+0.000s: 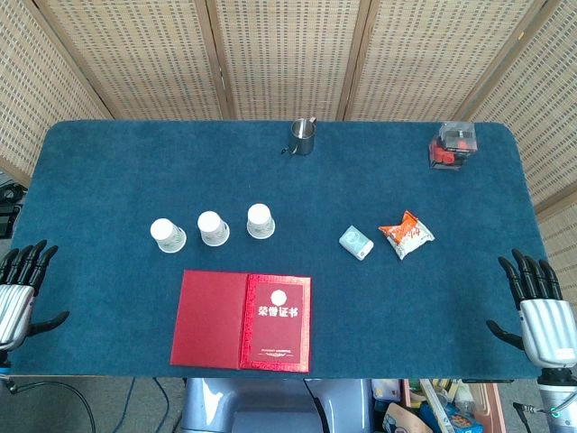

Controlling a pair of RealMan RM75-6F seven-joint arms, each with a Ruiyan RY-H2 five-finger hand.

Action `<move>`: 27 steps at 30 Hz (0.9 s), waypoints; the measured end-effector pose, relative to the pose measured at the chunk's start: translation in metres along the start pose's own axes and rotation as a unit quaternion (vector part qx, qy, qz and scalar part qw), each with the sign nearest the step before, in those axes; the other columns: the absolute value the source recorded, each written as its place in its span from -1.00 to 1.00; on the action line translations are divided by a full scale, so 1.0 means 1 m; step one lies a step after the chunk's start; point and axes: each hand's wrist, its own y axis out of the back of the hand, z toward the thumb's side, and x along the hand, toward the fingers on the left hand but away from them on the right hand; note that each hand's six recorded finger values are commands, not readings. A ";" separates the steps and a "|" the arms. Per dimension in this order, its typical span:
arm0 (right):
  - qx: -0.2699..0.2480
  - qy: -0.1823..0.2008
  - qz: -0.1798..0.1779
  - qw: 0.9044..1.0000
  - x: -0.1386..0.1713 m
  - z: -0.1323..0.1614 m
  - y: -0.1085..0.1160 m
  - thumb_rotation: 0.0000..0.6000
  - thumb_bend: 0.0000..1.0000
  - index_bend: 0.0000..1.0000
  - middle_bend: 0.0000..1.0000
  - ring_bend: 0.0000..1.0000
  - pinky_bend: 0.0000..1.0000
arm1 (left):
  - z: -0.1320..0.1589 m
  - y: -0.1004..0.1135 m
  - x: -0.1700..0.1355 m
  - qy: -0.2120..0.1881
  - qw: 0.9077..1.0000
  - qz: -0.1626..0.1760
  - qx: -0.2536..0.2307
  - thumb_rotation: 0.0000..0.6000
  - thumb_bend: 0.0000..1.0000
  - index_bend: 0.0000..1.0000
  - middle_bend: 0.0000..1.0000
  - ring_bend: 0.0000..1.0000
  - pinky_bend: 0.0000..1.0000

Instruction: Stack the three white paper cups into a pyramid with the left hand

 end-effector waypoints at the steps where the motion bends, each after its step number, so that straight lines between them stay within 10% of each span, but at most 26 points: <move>1: -0.001 0.000 0.000 1.000 0.000 0.000 0.000 1.00 -1.00 -1.00 -1.00 -1.00 -1.00 | 0.000 -0.002 0.001 0.001 1.000 -0.003 0.002 1.00 -0.78 -1.00 -1.00 -1.00 -1.00; 13: -0.008 0.001 0.001 1.000 -0.002 -0.001 0.003 1.00 -1.00 -1.00 -1.00 -1.00 -1.00 | 0.002 -0.002 0.005 0.000 1.000 0.002 -0.002 1.00 -0.78 -1.00 -1.00 -1.00 -1.00; 27: -0.015 -0.010 0.018 1.000 -0.009 -0.006 -0.003 1.00 -1.00 -1.00 -1.00 -1.00 -1.00 | 0.087 -0.019 0.134 -0.092 0.993 -0.072 -0.032 1.00 -0.78 -1.00 -1.00 -1.00 -1.00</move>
